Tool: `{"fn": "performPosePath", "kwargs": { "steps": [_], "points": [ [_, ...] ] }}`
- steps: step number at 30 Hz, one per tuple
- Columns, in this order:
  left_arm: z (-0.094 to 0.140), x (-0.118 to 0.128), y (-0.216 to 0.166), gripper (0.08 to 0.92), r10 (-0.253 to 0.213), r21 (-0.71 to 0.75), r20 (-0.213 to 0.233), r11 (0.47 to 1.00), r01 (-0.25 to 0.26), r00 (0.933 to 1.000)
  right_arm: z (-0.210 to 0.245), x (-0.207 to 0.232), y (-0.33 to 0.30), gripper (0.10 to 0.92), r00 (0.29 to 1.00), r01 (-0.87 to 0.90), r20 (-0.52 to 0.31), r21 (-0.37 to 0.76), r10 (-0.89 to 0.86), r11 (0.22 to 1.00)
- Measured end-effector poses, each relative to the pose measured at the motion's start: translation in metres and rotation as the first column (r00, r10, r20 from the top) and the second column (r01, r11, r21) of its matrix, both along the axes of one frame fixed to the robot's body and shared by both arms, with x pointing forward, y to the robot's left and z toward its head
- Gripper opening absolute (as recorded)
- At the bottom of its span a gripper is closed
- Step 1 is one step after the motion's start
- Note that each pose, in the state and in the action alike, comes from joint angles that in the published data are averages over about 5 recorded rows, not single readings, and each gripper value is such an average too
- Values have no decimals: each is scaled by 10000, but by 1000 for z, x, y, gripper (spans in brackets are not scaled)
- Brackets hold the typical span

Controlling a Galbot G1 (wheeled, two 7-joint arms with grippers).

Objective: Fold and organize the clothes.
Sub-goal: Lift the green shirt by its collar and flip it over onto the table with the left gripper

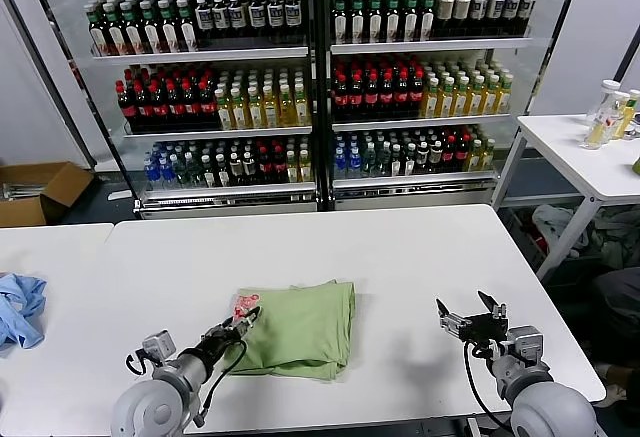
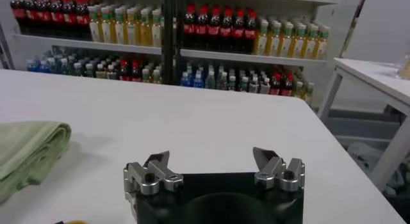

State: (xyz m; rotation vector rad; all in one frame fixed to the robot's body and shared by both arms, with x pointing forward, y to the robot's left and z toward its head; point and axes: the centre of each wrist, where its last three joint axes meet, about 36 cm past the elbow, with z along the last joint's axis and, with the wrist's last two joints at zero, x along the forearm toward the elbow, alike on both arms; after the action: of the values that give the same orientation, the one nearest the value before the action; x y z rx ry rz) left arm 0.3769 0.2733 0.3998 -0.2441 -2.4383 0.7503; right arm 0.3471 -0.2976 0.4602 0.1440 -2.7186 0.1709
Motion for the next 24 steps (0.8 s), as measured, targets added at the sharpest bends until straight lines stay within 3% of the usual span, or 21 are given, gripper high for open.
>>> {"fn": "performPosePath", "kwargs": {
  "steps": [11, 19, 24],
  "points": [
    [-14, -2, 6, 189, 230, -1689, -413, 9852, -296, 9989, 3, 1, -2, 823, 10000, 61, 66, -63, -60, 10000],
    [-3, 1, 20, 141, 508, -2601, -295, 9639, -567, 9983, 6, 0, -4, 823, 9999, 99, 107, -66, -98, 9999],
    [17, 3, 52, 126, 1033, -2694, 72, 9581, -975, 9946, 7, 1, -4, 822, 9998, 99, 150, -24, -98, 9999]
  ]
}}
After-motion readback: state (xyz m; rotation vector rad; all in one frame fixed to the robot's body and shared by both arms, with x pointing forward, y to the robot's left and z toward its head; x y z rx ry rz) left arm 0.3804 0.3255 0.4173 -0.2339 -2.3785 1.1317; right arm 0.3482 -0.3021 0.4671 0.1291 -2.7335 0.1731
